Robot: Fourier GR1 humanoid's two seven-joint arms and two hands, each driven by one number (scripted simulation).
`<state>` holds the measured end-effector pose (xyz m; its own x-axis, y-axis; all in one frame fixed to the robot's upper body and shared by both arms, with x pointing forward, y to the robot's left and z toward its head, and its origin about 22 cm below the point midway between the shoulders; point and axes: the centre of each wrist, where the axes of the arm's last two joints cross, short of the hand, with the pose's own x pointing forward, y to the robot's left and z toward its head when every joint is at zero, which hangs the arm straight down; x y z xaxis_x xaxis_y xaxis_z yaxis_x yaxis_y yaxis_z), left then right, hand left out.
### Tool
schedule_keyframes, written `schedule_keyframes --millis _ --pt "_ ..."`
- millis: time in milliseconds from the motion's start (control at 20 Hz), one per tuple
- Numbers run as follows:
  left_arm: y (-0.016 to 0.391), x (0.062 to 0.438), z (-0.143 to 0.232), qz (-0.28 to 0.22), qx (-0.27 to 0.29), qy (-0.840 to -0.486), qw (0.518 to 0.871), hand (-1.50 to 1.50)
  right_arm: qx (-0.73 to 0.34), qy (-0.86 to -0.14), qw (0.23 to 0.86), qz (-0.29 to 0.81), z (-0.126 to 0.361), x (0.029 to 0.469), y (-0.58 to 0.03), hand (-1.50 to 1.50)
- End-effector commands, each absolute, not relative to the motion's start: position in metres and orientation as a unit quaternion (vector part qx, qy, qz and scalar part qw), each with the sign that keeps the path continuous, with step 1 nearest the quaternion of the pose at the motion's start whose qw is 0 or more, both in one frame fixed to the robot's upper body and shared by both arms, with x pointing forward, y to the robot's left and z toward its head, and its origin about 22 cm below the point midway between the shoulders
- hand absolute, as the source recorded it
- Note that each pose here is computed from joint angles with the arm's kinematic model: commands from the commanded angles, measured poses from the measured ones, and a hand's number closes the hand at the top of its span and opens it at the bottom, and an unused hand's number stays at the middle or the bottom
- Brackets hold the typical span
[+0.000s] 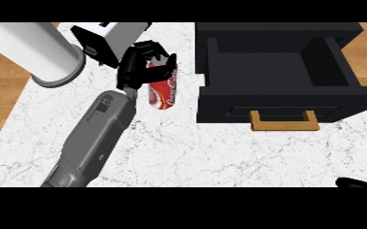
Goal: Pick up the can, place it into the drawer and close the drawer
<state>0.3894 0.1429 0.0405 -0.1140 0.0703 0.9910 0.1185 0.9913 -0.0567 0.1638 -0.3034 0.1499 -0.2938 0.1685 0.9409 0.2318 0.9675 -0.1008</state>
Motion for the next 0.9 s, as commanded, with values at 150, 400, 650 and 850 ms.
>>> schedule_keyframes --millis 150,400,650,850 --pt "0.101 0.390 0.119 -0.031 -0.088 -0.747 0.658 1.50 -0.125 -0.798 0.589 -0.029 0.144 0.166 -0.317 -1.50" --pt "0.080 0.399 0.167 -0.048 -0.077 -0.756 0.649 1.50 -0.127 -0.806 0.578 -0.021 0.164 0.170 -0.286 -1.50" --pt "0.053 0.415 0.198 -0.065 -0.065 -0.758 0.646 1.50 -0.128 -0.803 0.582 -0.014 0.150 0.173 -0.313 -1.50" --pt "0.017 0.415 0.228 -0.072 -0.055 -0.756 0.648 1.50 -0.120 -0.806 0.580 -0.022 0.150 0.172 -0.301 -1.50"
